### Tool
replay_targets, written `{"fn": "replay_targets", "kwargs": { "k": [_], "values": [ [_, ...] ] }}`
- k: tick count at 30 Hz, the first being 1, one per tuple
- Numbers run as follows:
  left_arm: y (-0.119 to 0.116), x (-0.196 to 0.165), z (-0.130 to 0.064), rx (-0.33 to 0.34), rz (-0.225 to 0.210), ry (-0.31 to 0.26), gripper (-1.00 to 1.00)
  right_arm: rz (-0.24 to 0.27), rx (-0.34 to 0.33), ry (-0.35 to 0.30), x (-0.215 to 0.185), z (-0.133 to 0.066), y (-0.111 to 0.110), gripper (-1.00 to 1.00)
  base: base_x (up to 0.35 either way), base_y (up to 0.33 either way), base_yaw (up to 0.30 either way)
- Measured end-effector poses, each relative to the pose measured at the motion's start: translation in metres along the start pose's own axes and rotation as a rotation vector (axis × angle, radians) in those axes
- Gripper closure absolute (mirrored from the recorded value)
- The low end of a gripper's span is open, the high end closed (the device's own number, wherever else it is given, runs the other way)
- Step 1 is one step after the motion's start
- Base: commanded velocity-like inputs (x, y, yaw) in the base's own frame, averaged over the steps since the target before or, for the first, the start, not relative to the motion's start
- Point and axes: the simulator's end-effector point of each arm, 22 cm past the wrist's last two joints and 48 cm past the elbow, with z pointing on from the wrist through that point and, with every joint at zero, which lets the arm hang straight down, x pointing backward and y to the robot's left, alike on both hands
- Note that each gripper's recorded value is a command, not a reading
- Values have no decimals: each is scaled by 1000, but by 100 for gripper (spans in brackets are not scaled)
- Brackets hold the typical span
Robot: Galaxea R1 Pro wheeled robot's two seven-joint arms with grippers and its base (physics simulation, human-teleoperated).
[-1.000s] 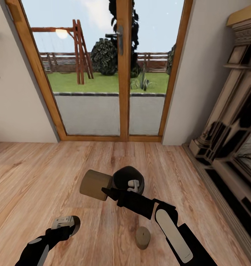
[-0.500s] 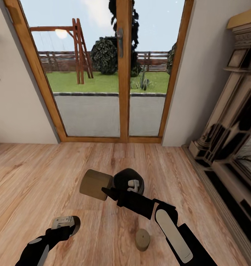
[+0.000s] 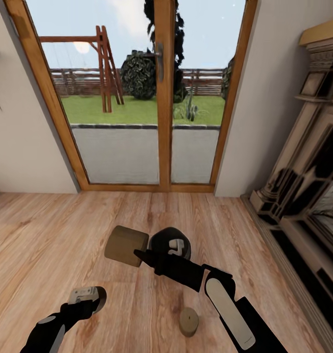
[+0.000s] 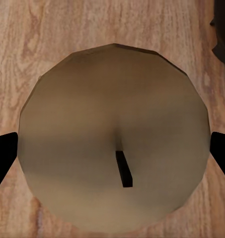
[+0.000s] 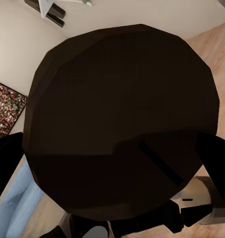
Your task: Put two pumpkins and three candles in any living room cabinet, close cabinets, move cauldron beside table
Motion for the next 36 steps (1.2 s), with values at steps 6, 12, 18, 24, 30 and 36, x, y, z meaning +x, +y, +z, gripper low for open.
{"fn": "replay_targets", "kwargs": {
  "k": [6, 12, 18, 24, 30, 36],
  "values": [
    [-2, -10, -9, 1, -1, 0, 100, -40, 17, 32, 2, 5, 8, 100, 0, 0, 0],
    [-2, -19, -18, 0, 0, 1, 100, -77, 27, 2, -12, 6, 16, 100, 0, 0, 0],
    [-3, -28, -27, 0, 1, 1, 100, -80, 28, -10, -24, 6, 25, 100, 0, 0, 0],
    [-3, -38, -36, -1, 1, 1, 100, -90, 27, -24, -36, 7, 35, 100, 0, 0, 0],
    [-4, -46, -45, -1, 1, 1, 100, -91, 26, -25, -45, 7, 45, 100, 0, 0, 0],
    [-5, -55, -53, -1, 1, 1, 100, -92, 28, -24, -53, 8, 53, 100, 0, 0, 0]
  ]
}}
